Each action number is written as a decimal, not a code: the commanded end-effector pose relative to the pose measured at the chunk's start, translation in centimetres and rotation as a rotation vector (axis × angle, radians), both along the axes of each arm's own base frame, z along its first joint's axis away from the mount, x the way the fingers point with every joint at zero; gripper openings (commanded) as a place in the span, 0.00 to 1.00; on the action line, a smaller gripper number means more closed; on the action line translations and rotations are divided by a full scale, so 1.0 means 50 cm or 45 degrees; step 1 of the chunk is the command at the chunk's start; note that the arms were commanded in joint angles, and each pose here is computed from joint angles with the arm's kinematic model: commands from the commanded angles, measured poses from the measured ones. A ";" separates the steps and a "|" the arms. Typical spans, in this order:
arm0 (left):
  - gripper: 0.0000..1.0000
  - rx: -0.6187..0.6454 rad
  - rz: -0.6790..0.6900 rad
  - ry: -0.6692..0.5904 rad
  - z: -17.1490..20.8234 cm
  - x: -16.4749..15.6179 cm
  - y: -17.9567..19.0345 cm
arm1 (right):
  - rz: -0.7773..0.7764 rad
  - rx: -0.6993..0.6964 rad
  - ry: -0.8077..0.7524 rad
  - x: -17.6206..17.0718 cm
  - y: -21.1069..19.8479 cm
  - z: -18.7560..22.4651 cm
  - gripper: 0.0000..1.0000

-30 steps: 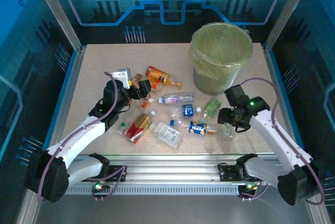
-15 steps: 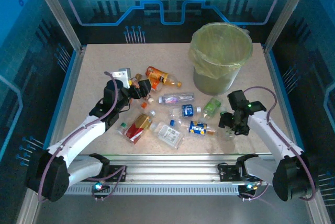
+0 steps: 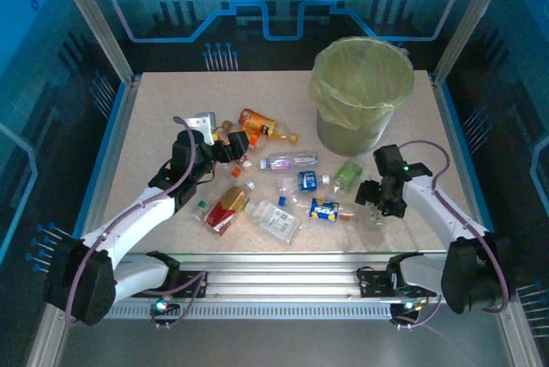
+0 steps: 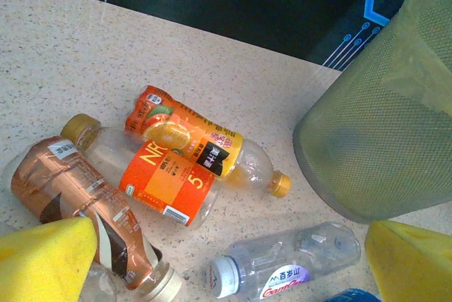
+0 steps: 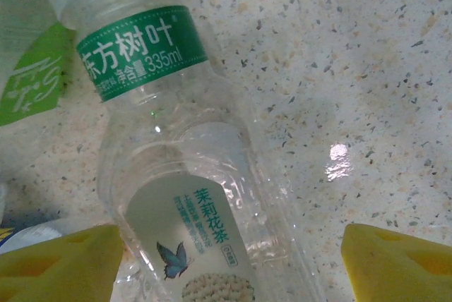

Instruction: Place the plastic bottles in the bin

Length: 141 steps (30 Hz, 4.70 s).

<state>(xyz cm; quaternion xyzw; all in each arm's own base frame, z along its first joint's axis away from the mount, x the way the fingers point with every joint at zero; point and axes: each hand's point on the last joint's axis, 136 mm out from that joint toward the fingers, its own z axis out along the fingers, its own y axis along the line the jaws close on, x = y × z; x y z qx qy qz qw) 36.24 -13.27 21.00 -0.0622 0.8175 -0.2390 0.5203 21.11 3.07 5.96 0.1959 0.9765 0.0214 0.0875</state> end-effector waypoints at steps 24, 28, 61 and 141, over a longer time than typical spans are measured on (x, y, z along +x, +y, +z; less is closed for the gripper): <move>0.99 -0.033 -0.012 -0.038 0.028 0.010 -0.004 | -0.193 -0.003 0.037 0.017 -0.059 -0.074 0.65; 0.99 -0.023 -0.005 -0.041 0.028 0.007 0.000 | -0.204 -0.025 0.014 0.016 -0.065 -0.065 0.51; 0.99 -0.136 -0.003 -0.063 0.044 -0.010 0.004 | 0.349 -0.422 -1.237 0.356 0.114 0.725 0.29; 0.99 -0.041 0.092 0.008 0.024 -0.041 0.045 | 0.790 0.052 -0.302 0.553 0.313 0.195 0.48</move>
